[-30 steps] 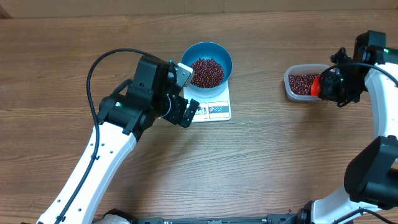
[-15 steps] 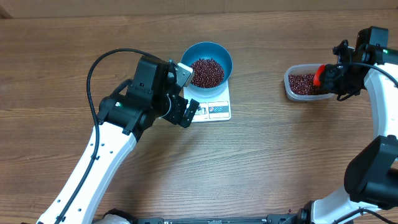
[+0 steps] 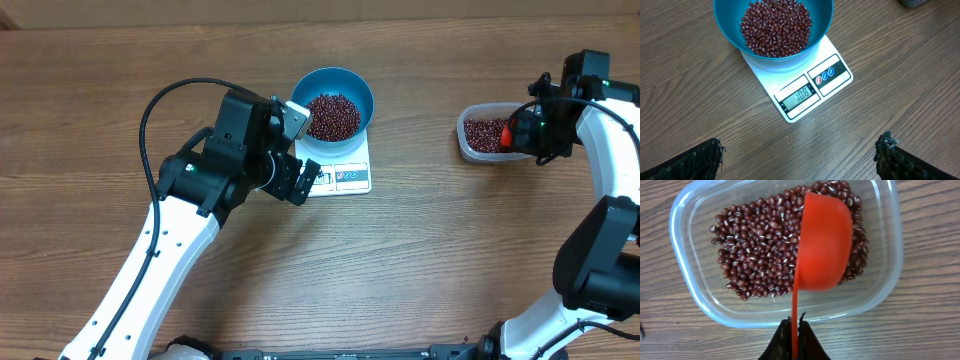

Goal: Scoop item into bowl and weigh 150g on scale
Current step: 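Lower the scoop into the beans in the tub and fill it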

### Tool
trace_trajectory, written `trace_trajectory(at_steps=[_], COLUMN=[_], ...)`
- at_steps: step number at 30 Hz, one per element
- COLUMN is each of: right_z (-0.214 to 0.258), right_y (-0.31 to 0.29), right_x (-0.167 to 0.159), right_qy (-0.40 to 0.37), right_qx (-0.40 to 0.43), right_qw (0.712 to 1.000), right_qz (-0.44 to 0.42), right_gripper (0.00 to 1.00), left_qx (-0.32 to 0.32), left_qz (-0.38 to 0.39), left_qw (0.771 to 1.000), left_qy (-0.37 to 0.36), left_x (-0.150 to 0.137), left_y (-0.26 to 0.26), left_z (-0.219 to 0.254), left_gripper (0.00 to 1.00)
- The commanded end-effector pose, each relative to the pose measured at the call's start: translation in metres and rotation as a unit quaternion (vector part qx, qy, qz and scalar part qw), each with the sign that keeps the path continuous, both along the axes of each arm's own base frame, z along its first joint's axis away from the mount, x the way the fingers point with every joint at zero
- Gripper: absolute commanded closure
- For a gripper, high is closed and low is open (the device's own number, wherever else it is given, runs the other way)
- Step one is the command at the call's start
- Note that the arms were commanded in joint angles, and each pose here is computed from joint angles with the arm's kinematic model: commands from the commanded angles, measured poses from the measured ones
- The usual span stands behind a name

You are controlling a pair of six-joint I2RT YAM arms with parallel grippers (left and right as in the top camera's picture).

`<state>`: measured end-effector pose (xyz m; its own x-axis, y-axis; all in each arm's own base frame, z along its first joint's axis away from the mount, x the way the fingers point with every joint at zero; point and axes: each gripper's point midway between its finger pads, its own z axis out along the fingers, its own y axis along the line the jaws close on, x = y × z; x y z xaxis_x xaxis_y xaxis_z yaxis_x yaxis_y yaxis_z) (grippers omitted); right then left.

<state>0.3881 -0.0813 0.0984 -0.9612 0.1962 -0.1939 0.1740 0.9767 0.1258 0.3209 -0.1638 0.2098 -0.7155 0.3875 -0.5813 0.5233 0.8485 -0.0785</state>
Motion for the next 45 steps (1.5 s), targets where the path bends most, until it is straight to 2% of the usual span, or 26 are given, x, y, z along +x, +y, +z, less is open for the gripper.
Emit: trace_trajectory(at_steps=[1,7,15,20,36,45], right_z=[-0.002,-0.003,-0.017,-0.038,-0.03,-0.019], right_y=[-0.009,-0.025,-0.024,-0.009,0.046,0.061], right_x=[-0.003,-0.009,-0.009,-0.005,0.001,0.006], right_qy=[0.007,0.024,0.04,0.055,0.026,0.001], right_qx=[-0.023,-0.066,-0.06,-0.029,0.092,0.168], right_qw=[1.0,0.997,0.997,0.998,0.993,0.983], right_qz=[-0.008,-0.031,-0.03,-0.014,0.071,0.068], right_gripper=[0.96,0.96,0.96,0.96,0.96,0.96], left_qx=[-0.002,-0.002,-0.002,-0.002,-0.002,-0.002], left_qz=[0.007,0.007,0.007,0.007,0.007,0.007], left_qw=[1.0,1.0,1.0,1.0,1.0,1.0], left_qy=[-0.002,-0.002,-0.002,-0.002,-0.002,-0.002], left_x=[0.0,0.0,0.0,0.0,0.0,0.0], left_y=[0.001,0.001,0.001,0.001,0.001,0.001], left_z=[0.002,0.002,0.002,0.002,0.002,0.002], left_gripper=[0.0,0.01,0.01,0.01,0.0,0.0])
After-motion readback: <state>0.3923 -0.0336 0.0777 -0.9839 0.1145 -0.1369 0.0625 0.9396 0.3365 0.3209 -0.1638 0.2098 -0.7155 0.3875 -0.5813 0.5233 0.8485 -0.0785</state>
